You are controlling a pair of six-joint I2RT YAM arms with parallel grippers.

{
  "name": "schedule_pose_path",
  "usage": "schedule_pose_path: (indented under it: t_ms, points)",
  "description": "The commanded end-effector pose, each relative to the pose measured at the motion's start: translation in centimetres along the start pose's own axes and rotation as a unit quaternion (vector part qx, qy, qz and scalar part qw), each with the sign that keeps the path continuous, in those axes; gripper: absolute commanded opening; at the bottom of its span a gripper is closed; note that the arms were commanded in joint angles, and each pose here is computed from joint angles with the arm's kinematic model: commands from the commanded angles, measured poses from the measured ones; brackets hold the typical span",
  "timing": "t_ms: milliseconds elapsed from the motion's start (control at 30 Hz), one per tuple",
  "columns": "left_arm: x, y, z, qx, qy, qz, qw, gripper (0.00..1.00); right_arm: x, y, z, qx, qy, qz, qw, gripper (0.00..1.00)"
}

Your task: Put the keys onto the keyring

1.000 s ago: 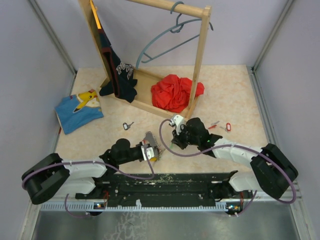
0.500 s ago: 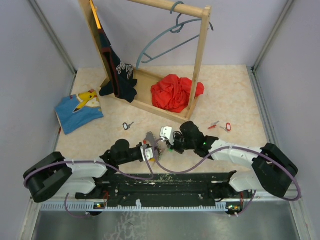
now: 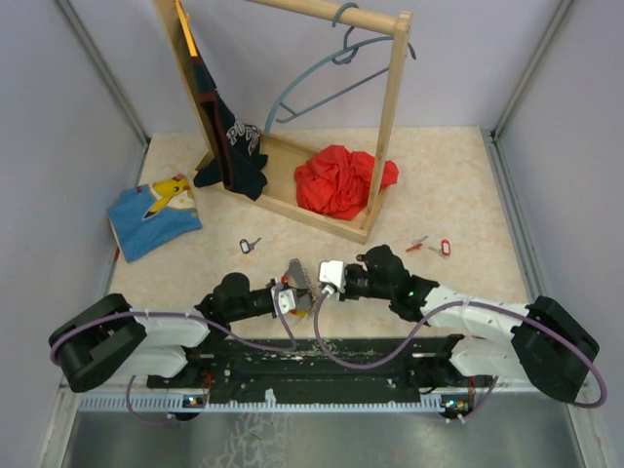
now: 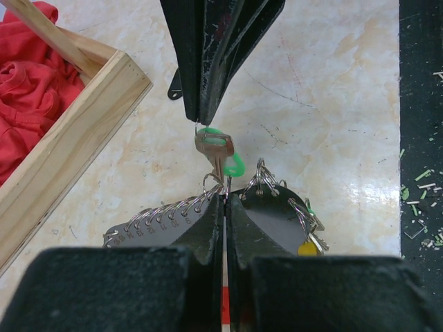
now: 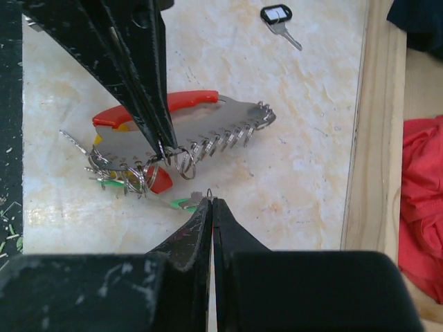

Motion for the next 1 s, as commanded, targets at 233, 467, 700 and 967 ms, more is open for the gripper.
schedule_pose_path:
  t_ms: [233,467,700,967]
  points:
    - [0.2,-0.4,0.5,-0.022,-0.004,-0.004,1.000,0.00,1.2,-0.6,1.5,-0.049,0.069,0.016,0.996,0.00]
    - [0.3,-0.4,0.5,-0.018,-0.007,-0.006,1.000,0.00,1.7,-1.0,1.5,-0.035,0.025,0.035,0.998,0.00]
    - [0.3,-0.4,0.5,-0.017,-0.010,-0.004,1.000,0.00,2.1,-0.5,1.5,-0.068,0.043,0.028,0.996,0.00]
    - [0.3,-0.4,0.5,-0.016,-0.016,-0.009,1.000,0.00,1.9,-0.7,1.3,-0.061,0.071,0.028,0.995,0.00]
Point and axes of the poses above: each gripper's point midway between its finger pads, its own y axis back along the fingers, its own x axis along the line the jaws close on, z = x × y, the point moved 7 cm from there along y, back along the fingers, and after that the axes turned 4 degrees about -y, right-handed, at the moved point
